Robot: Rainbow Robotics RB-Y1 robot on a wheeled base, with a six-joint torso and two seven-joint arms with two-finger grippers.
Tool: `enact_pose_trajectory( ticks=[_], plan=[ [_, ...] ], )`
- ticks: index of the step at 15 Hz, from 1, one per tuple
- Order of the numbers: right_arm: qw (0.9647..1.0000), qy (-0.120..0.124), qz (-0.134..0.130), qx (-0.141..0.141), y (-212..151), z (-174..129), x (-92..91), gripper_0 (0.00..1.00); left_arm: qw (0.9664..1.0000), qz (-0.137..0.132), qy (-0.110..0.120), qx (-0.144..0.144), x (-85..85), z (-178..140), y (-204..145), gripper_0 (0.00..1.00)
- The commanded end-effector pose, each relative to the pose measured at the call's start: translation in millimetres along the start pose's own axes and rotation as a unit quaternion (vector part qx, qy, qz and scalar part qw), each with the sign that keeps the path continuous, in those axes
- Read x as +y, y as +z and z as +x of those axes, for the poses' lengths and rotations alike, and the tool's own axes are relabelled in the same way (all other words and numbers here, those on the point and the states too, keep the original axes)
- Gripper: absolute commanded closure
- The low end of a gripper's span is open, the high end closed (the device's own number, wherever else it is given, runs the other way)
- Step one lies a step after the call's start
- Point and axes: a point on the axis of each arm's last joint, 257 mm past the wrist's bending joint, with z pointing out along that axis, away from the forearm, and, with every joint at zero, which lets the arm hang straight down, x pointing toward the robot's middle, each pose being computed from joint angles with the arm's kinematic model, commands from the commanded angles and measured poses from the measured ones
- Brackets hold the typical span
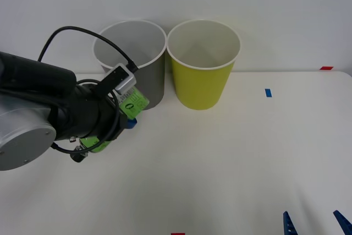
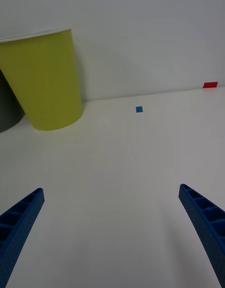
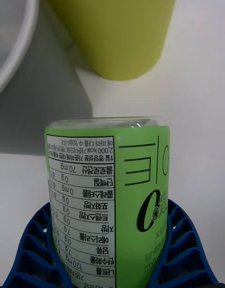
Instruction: Put cans in the gray bin and PET bottles in the light green bin.
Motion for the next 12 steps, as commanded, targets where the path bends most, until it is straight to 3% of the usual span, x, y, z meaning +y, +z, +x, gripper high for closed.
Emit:
enact_pose_trajectory(
  ticks=[1, 5, 9, 12],
  plan=[
    [1.0000, 0.000, 0.000, 0.000, 0, 0, 0.0, 0.00, 0.9985, -0.012, -0.019, -0.050, 25.8, -21, -34, 1.00],
    [1.0000, 0.000, 0.000, 0.000, 0, 0, 0.0, 0.00, 0.9897, -0.059, -0.029, -0.127, 55.8, -55, -80, 1.00],
    [1.0000, 0.000, 0.000, 0.000, 0, 0, 0.0, 0.00, 0.9732, -0.067, -0.049, -0.214, 72.9, -94, -115, 1.00],
    [1.0000, 0.000, 0.000, 0.000, 0, 0, 0.0, 0.00, 0.9655, -0.078, -0.042, -0.245, 80.1, -117, -131, 1.00]
  ],
)
